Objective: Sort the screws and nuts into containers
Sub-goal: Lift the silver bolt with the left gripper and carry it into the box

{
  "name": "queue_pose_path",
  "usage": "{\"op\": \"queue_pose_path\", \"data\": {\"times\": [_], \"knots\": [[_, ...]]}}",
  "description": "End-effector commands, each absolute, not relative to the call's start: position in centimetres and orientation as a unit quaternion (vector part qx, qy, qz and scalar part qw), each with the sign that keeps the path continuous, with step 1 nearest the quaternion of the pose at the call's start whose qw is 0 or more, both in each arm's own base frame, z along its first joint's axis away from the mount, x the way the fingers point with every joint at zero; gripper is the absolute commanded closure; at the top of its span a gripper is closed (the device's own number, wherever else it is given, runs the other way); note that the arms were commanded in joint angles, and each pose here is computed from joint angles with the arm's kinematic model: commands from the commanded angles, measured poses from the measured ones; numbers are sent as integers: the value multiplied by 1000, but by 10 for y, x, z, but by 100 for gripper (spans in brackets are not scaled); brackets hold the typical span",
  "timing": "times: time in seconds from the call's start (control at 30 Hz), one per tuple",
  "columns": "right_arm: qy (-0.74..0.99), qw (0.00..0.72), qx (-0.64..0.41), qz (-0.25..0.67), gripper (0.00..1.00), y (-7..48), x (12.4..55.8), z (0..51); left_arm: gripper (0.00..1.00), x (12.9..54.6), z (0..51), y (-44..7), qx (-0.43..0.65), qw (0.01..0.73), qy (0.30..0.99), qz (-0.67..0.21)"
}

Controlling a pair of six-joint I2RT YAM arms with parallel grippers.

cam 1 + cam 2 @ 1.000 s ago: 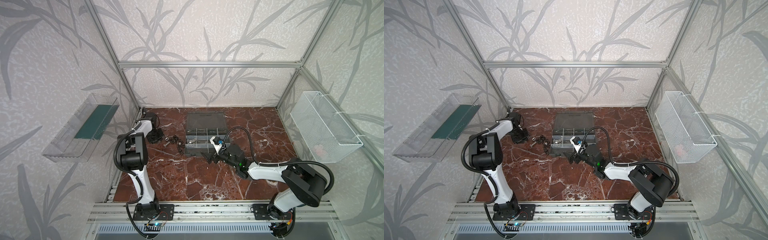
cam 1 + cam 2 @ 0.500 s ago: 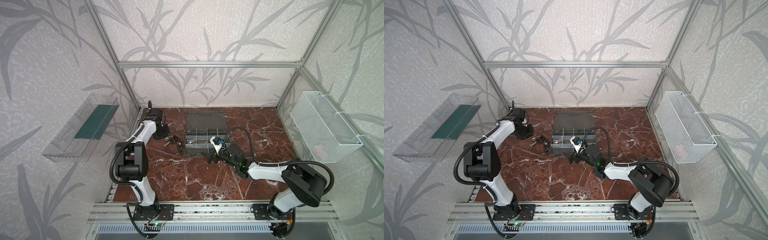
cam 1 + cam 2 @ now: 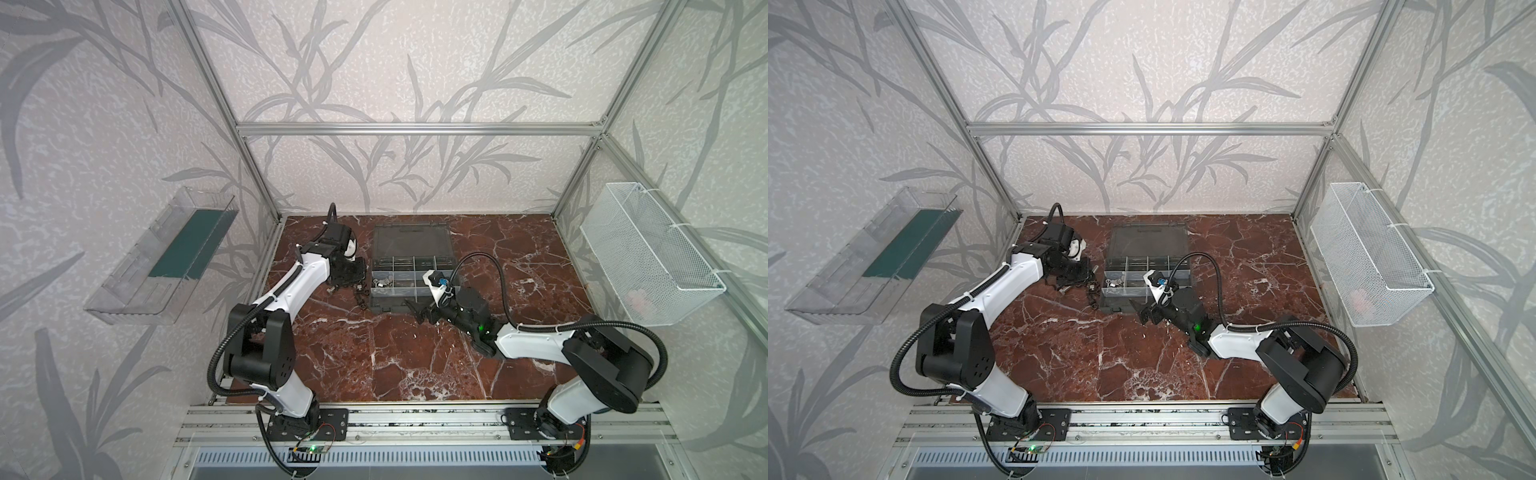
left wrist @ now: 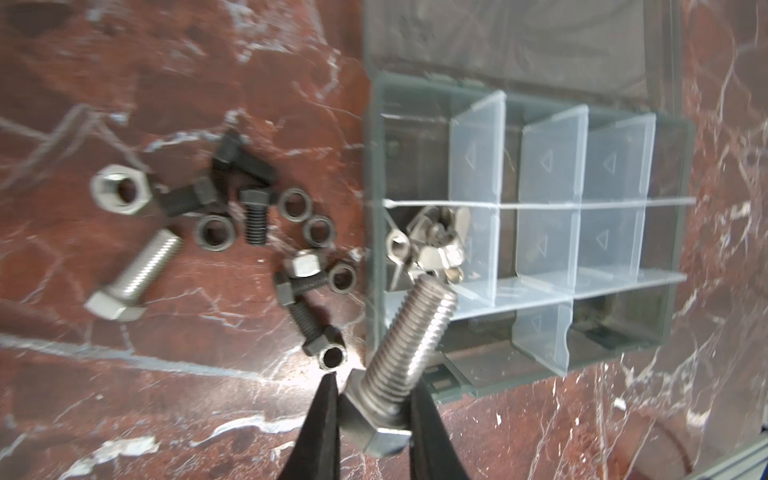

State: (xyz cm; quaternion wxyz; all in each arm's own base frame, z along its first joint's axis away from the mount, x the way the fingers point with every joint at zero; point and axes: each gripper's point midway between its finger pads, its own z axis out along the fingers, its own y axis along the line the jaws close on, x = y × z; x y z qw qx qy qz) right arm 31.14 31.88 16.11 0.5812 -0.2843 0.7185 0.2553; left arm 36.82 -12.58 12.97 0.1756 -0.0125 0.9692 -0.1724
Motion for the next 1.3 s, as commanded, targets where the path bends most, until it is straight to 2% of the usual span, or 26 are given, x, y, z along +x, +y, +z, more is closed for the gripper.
{"op": "queue_pose_path", "data": {"times": [0.0,0.27,0.43,0.77,1.0,1.27], "knots": [[720,605,-245,238,1,303,321,171,93,363,137,-150,56,189,963,-186],[730,608,-198,241,1,281,332,171,93,342,117,-180,138,161,963,-167],[725,610,-199,248,1,281,329,173,93,331,96,-190,185,134,967,-110],[723,610,-201,253,1,283,328,175,90,331,79,-188,193,112,971,-80],[723,608,-204,257,1,285,328,173,84,331,67,-184,190,89,976,-59],[722,607,-205,262,1,286,327,174,75,333,69,-180,186,96,977,-48]]}}
